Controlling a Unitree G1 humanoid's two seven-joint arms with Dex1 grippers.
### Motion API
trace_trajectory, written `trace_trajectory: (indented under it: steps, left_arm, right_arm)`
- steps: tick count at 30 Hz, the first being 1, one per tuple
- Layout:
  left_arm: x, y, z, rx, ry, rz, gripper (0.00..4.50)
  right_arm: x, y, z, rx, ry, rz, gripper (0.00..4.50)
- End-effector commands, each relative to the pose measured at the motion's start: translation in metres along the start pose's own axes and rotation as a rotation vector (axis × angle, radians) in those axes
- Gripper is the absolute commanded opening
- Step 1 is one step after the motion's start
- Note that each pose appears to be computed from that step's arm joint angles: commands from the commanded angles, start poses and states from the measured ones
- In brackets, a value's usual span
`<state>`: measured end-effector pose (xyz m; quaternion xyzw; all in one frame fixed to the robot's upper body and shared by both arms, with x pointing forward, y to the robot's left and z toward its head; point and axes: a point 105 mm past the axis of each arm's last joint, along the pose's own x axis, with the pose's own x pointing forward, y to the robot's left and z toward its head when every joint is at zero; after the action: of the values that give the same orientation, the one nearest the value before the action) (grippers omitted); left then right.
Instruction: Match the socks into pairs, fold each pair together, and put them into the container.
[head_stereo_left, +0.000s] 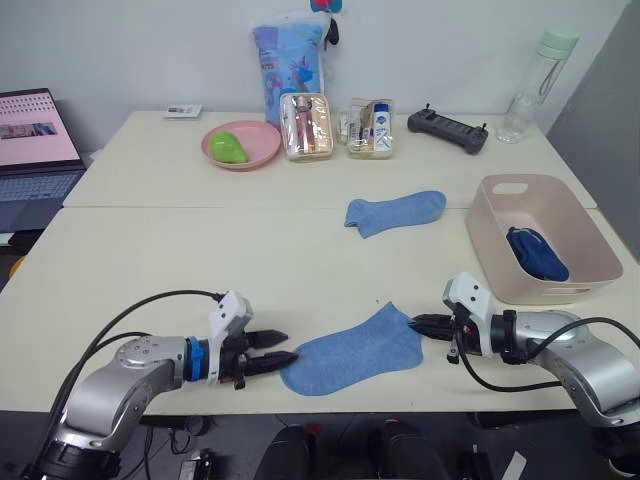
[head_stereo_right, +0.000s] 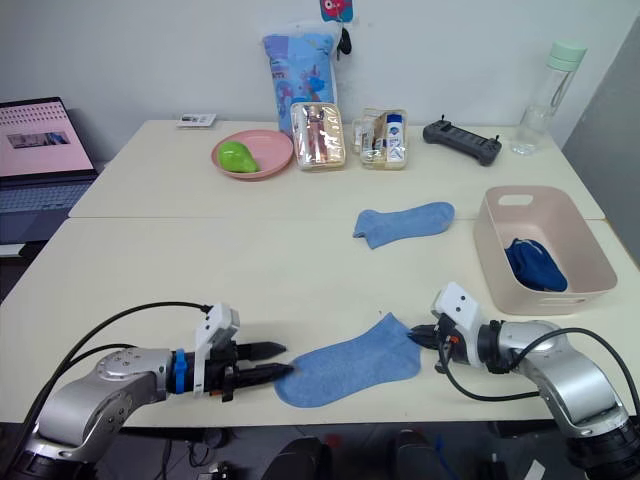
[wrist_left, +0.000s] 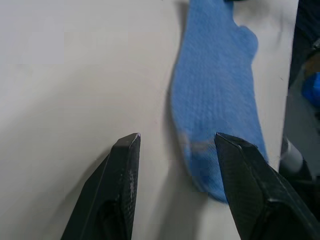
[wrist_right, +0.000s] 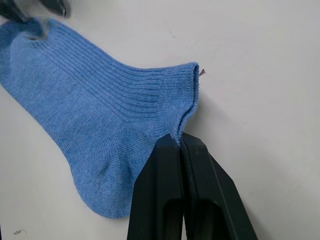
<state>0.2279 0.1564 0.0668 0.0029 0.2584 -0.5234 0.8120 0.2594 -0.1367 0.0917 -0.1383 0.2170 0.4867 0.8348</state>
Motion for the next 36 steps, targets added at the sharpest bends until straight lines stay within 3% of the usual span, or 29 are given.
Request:
trace_trajectory:
  steps: [1,4,10,14,23,32,36]
  left_arm:
    - [0.003,-0.002,-0.01,0.042,0.067,0.009,2.45]
    - [0.005,-0.001,-0.009,0.05,0.045,0.01,1.85]
    - [0.006,-0.013,-0.004,0.052,0.02,-0.06,0.01]
    - [0.007,-0.013,-0.003,0.06,0.016,-0.07,0.01]
    - [0.003,0.039,0.026,0.317,0.046,0.104,0.01]
    - [0.017,0.055,0.035,0.368,0.041,0.094,0.01]
    - [0.011,0.05,0.037,0.364,0.021,0.077,0.94]
  right_arm:
    - [-0.002,0.005,0.01,-0.032,-0.026,0.015,0.0]
    - [-0.002,0.005,0.009,-0.032,-0.026,0.017,0.0]
    - [-0.001,0.005,0.01,-0.036,-0.027,0.019,0.0]
    - [-0.001,0.005,0.01,-0.036,-0.033,0.013,0.0]
    - [-0.006,0.009,0.013,-0.004,-0.064,0.007,0.0]
    - [-0.004,-0.001,0.01,-0.004,-0.075,-0.074,0.0]
    - [-0.01,-0.008,0.013,-0.033,-0.086,-0.102,1.07]
